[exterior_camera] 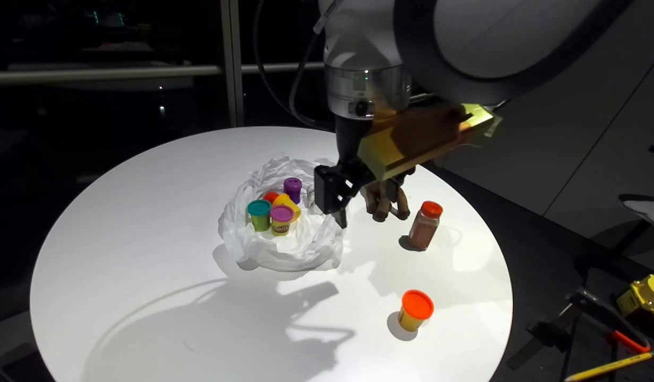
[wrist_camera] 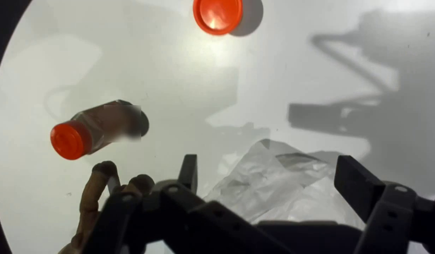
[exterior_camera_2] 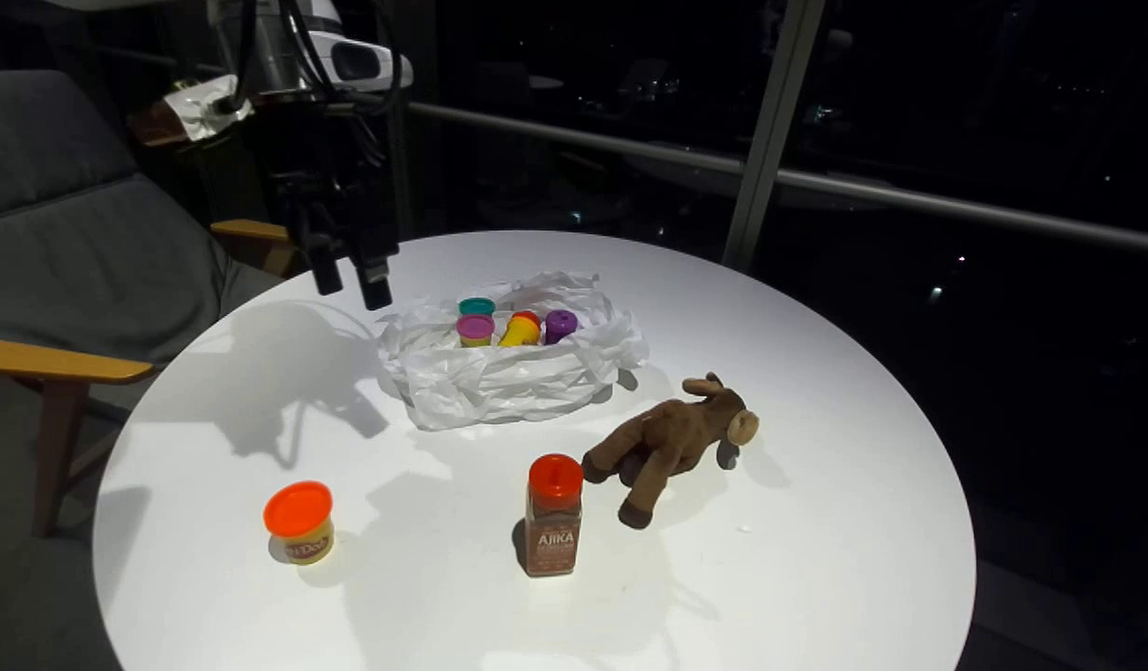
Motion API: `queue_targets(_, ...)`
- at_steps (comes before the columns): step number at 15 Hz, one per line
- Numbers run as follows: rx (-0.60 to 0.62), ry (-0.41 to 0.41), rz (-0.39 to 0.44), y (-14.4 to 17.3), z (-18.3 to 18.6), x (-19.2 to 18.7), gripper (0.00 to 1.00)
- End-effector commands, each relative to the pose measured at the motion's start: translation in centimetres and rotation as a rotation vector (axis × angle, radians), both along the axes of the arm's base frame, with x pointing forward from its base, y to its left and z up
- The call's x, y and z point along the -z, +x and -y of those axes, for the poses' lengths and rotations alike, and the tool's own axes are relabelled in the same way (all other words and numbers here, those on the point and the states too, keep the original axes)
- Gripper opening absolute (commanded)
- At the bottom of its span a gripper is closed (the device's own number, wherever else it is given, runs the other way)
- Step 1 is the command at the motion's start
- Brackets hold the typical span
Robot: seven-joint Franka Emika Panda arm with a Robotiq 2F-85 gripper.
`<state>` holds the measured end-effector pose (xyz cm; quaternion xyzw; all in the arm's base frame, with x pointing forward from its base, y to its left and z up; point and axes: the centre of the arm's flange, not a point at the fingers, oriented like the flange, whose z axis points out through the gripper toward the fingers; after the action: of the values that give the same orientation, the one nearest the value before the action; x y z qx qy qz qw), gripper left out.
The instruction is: Pick the objects on the table and put them in the plastic bag
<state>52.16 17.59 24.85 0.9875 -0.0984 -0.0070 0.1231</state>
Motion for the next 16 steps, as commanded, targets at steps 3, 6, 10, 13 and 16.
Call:
queue_targets(3,-0.112,0.111,-0.16,-3.7,4.0,2.0,1.0)
queue_targets(6,-0.098,0.207,-0.208,-4.4,6.3,5.1,1.0)
queue_targets(10,-0.098,0.294,-0.202,-5.9,7.5,6.6,1.0)
queue_targets(13,-0.1,0.263,-0.145,-7.4,7.0,7.4,1.0)
queue_targets(16,-0.132,0.215,-0.076,-9.0,6.2,8.5,1.0)
